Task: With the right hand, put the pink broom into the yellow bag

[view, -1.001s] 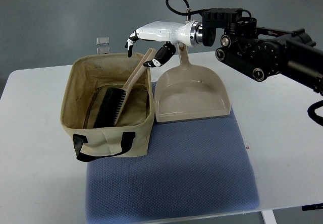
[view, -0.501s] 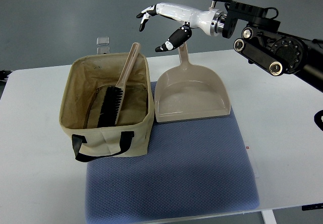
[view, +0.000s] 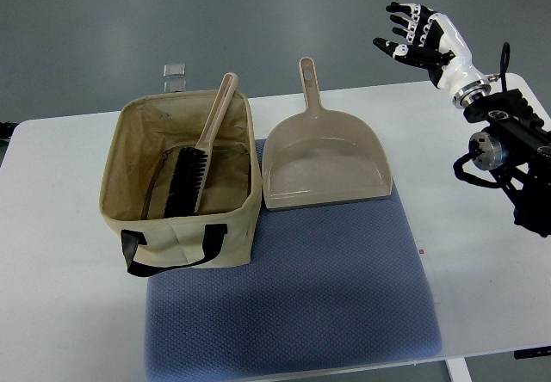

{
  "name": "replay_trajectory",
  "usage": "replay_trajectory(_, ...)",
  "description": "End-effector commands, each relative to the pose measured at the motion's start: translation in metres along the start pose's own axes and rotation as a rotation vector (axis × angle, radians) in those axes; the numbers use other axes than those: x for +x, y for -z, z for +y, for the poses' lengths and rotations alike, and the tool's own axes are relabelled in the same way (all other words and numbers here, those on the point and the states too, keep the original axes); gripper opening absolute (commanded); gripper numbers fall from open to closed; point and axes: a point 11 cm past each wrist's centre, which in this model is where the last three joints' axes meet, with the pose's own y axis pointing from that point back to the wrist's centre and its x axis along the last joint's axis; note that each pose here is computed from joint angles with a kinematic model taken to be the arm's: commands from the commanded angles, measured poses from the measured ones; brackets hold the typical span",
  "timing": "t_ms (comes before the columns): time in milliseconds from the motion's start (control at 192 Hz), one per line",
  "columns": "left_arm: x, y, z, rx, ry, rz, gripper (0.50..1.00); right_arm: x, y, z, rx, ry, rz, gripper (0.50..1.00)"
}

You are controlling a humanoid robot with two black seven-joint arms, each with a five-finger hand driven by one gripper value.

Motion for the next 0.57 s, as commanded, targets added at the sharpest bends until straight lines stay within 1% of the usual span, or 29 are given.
replay_trajectory(0, 0.0, 0.0, 0.0, 0.0, 0.0, 0.002, 1.0, 0.012, -0.012, 0.008, -0.018, -0.083, -0.147, 0.897)
replay_trajectory(31, 0.0, 0.0, 0.0, 0.001, 0.0, 0.0, 1.0, 0.014, -0.016, 0.011, -0.024, -0.094, -0.173, 0.901)
replay_trajectory(68, 0.0, 0.0, 0.0, -0.001, 0.0, 0.0, 1.0, 0.016, -0.021, 0.014, -0.031, -0.101, -0.197, 0.917)
replay_trajectory(177, 0.0, 0.0, 0.0, 0.001, 0.0, 0.0, 1.0, 0.012, -0.032, 0.019, -0.044, -0.111, -0.227, 0.93)
replay_trajectory(271, 0.0, 0.0, 0.0, -0.001, 0.001, 0.0, 1.0, 0.001, -0.042, 0.023, -0.055, -0.106, -0.253, 0.93)
replay_trajectory(563, 0.0, 0.0, 0.0, 0.001, 0.001, 0.0, 1.0, -0.001, -0.045, 0.024, -0.054, -0.106, -0.258, 0.93)
